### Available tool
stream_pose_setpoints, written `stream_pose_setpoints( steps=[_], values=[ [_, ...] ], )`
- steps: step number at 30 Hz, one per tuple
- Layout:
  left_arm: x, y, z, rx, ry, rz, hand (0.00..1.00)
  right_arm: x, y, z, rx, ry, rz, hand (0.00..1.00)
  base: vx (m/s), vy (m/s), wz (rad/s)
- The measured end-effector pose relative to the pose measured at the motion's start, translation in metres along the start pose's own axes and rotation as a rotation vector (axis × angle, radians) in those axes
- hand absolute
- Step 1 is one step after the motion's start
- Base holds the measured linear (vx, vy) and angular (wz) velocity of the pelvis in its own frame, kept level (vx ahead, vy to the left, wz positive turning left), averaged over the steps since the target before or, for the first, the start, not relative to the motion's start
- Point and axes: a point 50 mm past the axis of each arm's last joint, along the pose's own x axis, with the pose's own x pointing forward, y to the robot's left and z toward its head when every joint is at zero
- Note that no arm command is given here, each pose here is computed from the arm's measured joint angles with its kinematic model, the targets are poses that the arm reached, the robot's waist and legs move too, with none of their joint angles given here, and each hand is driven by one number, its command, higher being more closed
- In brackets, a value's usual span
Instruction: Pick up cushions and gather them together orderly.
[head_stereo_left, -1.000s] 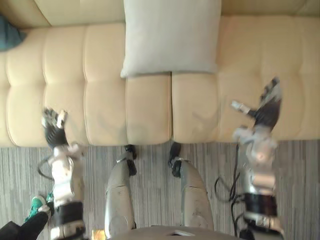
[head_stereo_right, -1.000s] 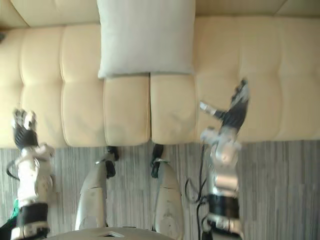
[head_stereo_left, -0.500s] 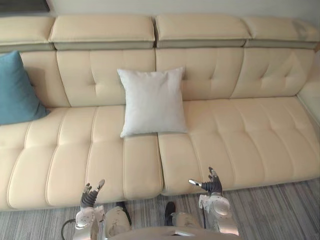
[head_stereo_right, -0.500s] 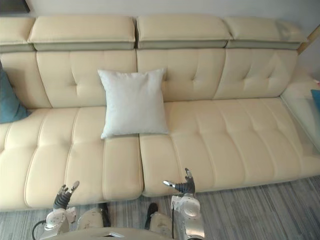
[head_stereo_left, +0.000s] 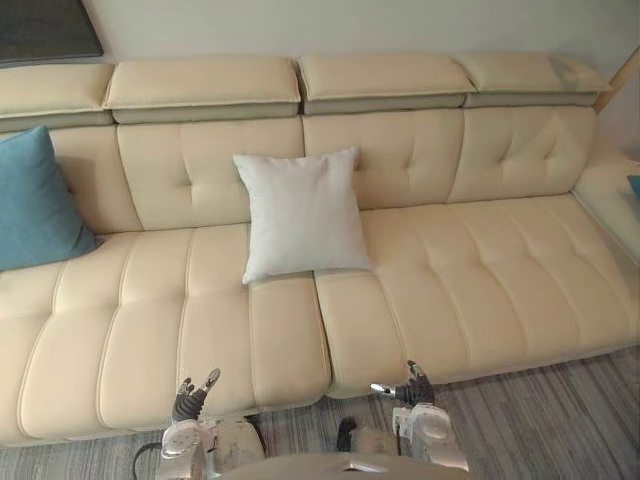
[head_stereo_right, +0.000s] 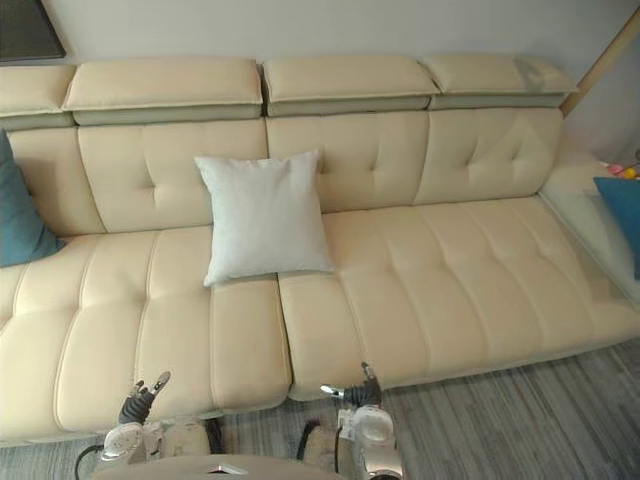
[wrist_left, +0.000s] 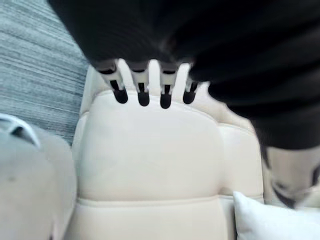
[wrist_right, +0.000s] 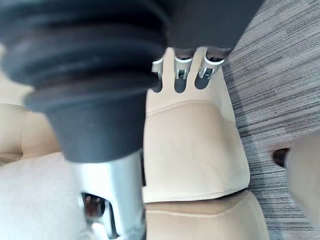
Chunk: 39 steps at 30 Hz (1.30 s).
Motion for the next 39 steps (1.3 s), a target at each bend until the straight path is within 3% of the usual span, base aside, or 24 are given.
stream_pose_setpoints(
  steps=[5,12,25,29,39],
  values=[
    [-0.002,0.019,-0.011,0.004,0.042,0.057,0.0,0.0,0.012,-0.015,-0.03,0.075,0.044,0.0,-0.13,-0.147,0.13],
    [-0.001,-0.005,-0.014,0.03,0.073,-0.002,0.0,0.008,-0.001,-0.007,-0.073,0.059,0.021,0.0,-0.15,-0.032,-0.25],
    [-0.005,-0.018,-0.016,-0.006,0.074,-0.026,0.0,0.0,-0.007,-0.023,0.0,0.114,-0.022,0.0,-0.15,0.11,-0.03],
    [-0.004,-0.01,-0.015,0.021,0.067,-0.019,0.0,-0.004,0.004,-0.031,0.036,0.152,-0.003,0.0,-0.07,0.138,-0.2],
    [-0.003,-0.02,-0.027,0.159,0.13,-0.098,0.0,-0.002,-0.014,-0.044,0.117,0.229,-0.08,0.0,0.02,-0.008,-0.44]
  ],
)
